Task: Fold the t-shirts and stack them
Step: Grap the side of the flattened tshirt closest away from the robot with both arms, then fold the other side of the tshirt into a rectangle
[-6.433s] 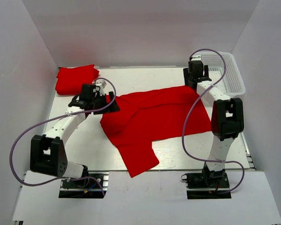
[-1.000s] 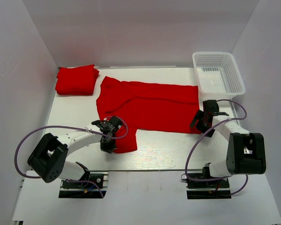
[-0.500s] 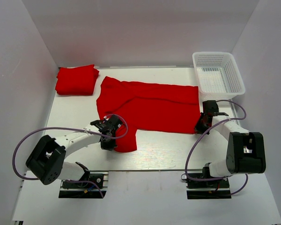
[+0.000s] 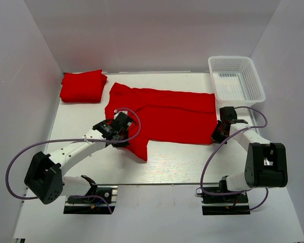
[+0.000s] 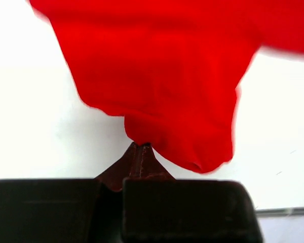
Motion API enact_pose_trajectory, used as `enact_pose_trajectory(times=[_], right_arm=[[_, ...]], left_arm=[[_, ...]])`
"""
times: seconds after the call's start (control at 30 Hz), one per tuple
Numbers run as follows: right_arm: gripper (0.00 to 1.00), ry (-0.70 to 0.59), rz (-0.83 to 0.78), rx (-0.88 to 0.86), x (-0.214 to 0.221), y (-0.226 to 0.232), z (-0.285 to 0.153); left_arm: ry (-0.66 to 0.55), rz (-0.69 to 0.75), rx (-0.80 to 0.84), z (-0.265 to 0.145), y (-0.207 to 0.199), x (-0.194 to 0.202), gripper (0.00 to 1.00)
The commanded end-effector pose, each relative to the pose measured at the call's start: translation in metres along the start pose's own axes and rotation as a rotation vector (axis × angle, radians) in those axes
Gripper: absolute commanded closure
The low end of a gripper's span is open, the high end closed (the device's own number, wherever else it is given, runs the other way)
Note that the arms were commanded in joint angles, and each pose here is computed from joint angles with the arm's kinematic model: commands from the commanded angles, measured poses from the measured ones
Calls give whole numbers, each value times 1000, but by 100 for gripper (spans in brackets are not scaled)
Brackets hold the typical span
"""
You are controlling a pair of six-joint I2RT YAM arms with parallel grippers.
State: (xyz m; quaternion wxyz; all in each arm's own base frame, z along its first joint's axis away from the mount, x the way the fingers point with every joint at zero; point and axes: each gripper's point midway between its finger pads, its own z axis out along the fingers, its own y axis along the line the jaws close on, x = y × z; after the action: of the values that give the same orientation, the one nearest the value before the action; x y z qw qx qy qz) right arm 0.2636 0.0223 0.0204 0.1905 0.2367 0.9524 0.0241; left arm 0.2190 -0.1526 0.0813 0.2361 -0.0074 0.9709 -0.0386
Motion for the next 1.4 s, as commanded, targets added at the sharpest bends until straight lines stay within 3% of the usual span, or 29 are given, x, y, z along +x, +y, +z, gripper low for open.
enact_pose_trajectory(times=[0.0, 0.2, 0.53, 0.97, 1.2, 1.37], right_arm=[[100, -55, -14, -13, -27, 11, -13], [100, -104, -73, 8, -59, 17, -22], [100, -95, -118, -2, -81, 32, -19], [100, -162, -149, -6, -114, 44, -27], [100, -167, -151, 12, -126, 47, -24], [100, -179, -157, 36, -137, 48, -20]], left_arm=[[-147, 7, -37, -12, -1, -49, 100], [-238, 59, -18, -11, -21, -95, 100], [-459, 31, -127, -19, -4, -183, 100], [-783, 258, -94, -38, -6, -264, 100], [-840, 282, -146, -27, 6, -292, 100], [-864, 378, -100, -10, 1, -307, 100]])
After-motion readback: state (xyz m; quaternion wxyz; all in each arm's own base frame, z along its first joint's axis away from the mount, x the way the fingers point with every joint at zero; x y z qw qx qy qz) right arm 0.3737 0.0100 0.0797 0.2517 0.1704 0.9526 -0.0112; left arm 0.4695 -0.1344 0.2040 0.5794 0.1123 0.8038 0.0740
